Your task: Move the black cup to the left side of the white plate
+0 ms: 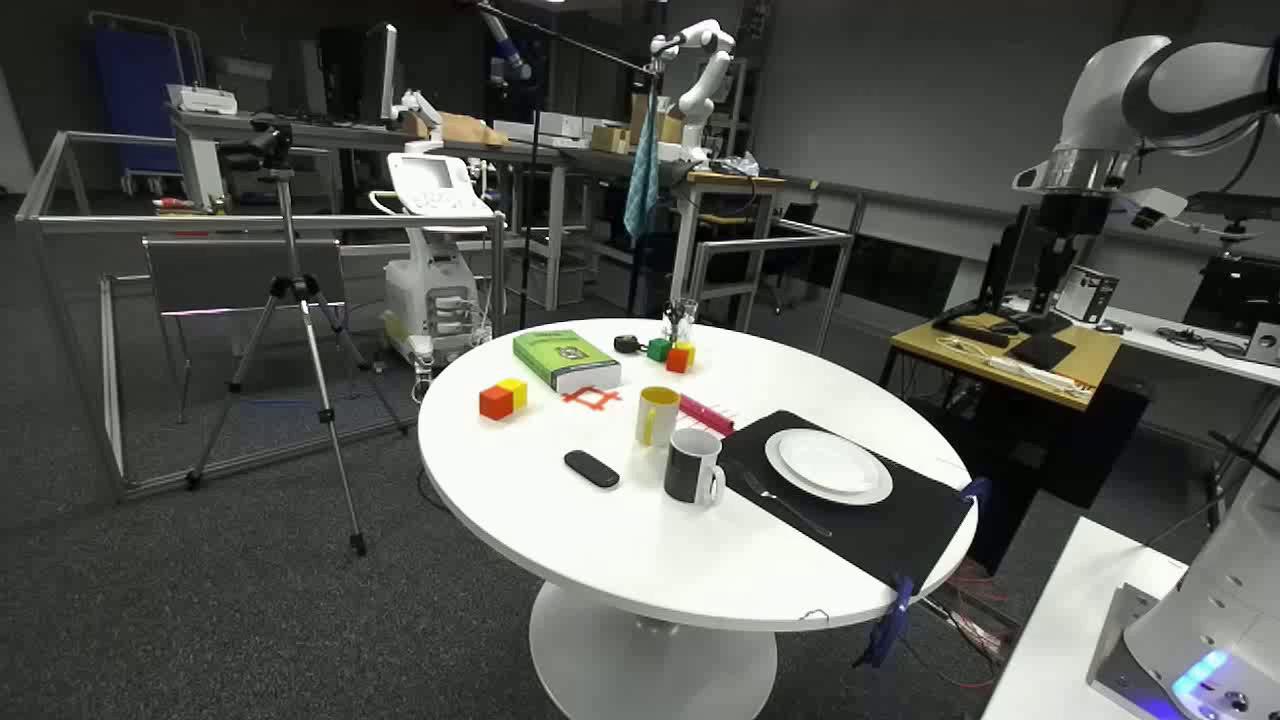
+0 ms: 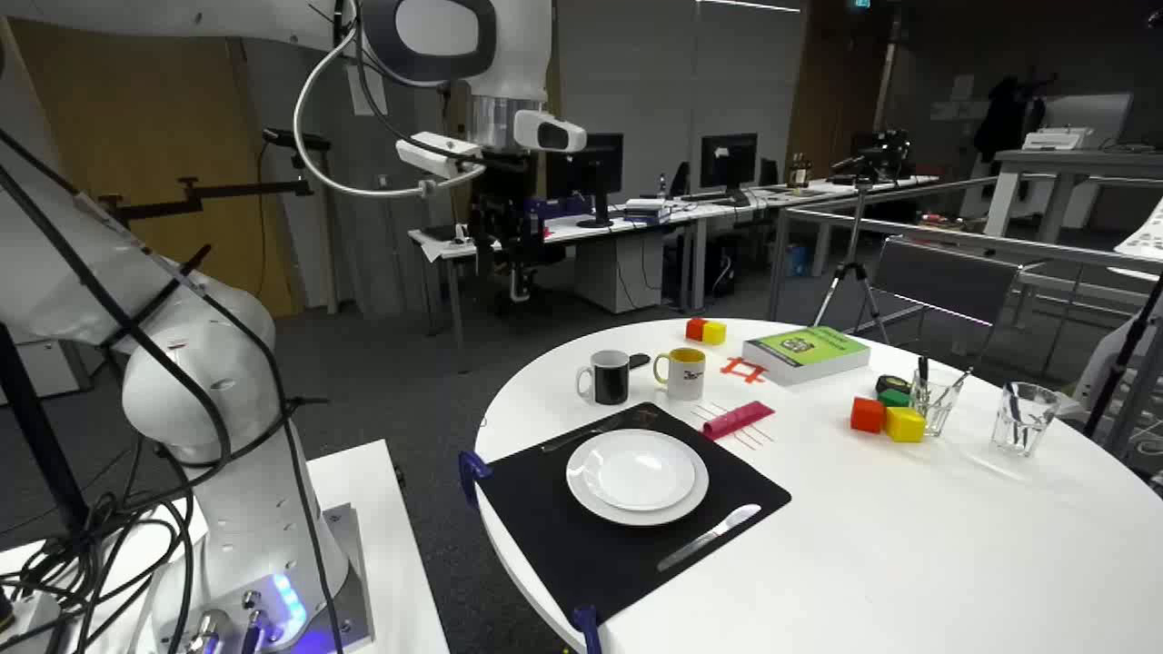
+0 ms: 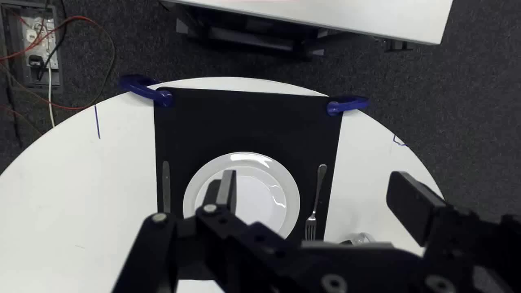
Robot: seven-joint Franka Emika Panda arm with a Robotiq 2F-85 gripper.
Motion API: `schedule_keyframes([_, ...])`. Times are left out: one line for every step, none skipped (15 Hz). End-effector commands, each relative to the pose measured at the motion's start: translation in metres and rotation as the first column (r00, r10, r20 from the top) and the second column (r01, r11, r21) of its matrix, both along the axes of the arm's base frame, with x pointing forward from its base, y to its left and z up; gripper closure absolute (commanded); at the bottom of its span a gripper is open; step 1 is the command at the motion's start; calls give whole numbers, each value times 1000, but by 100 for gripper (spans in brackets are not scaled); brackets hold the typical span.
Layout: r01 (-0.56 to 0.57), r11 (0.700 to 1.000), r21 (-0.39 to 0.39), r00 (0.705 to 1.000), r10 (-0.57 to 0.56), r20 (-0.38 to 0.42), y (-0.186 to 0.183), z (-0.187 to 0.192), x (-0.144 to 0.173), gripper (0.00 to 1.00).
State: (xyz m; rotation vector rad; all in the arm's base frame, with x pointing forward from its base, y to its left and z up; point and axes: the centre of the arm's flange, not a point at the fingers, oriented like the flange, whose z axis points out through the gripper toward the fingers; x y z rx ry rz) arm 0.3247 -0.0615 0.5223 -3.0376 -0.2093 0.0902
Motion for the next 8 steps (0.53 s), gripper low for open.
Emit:
schedule_keyframes([0,1000,0,1000,0,0,0,0,0,0])
schedule_keyframes([0,1000,0,1000,0,1,0,0,0,0])
schedule_keyframes([0,1000,0,1000,0,1,0,0,0,0])
schedule_keyframes([0,1000,0,1000,0,1,0,0,0,0])
schedule_keyframes([0,1000,0,1000,0,1,0,0,0,0])
schedule_keyframes([0,1000,0,1000,0,1,0,0,0,0])
schedule_keyframes([0,1000,0,1000,0,1,0,0,0,0])
schedule_keyframes([6,1000,0,1000,-6,11,4,-1,9,0])
